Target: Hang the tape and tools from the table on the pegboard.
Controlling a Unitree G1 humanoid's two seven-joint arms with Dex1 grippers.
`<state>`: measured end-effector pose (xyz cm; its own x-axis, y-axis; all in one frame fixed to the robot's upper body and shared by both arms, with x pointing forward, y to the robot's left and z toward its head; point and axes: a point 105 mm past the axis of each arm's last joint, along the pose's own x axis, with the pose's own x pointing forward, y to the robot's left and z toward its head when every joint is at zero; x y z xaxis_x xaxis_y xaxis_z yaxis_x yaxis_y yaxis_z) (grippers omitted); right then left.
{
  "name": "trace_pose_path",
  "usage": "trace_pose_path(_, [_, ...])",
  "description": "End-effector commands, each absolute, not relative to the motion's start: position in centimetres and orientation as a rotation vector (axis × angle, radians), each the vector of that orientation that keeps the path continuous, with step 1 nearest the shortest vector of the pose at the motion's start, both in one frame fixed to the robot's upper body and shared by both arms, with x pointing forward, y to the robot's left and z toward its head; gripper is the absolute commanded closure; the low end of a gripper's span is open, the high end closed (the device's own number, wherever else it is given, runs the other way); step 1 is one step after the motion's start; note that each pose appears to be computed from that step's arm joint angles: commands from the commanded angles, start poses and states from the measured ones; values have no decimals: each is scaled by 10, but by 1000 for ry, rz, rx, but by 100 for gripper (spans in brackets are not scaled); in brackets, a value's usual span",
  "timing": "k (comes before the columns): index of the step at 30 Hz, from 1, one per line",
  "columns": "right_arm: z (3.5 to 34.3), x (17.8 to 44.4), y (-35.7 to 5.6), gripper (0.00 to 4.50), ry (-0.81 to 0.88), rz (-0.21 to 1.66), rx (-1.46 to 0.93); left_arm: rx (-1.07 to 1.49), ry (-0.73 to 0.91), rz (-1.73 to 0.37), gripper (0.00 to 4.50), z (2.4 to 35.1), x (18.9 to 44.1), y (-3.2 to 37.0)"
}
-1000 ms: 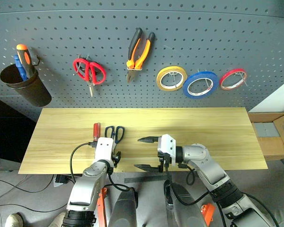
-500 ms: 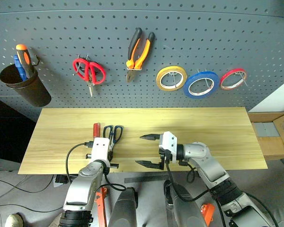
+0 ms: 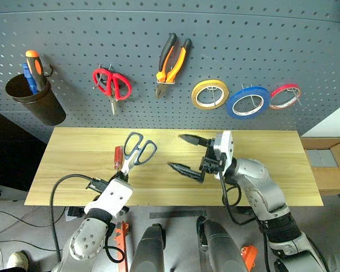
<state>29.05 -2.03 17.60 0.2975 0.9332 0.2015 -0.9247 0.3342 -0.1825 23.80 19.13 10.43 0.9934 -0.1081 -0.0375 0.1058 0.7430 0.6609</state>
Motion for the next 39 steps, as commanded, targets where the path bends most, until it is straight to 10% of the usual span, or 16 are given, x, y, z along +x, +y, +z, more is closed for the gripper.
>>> trace_pose_path(1, [207, 290, -16, 0, -409, 1204, 1, 810, -267, 26, 405, 160, 236, 197])
trace_pose_path(18, [230, 309, -4, 0, -514, 1133, -3, 640, -328, 82, 405, 188, 309, 215])
trace_pose_path(39, [226, 306, -6, 0, -509, 1114, -27, 586, -382, 130, 405, 197, 299, 217])
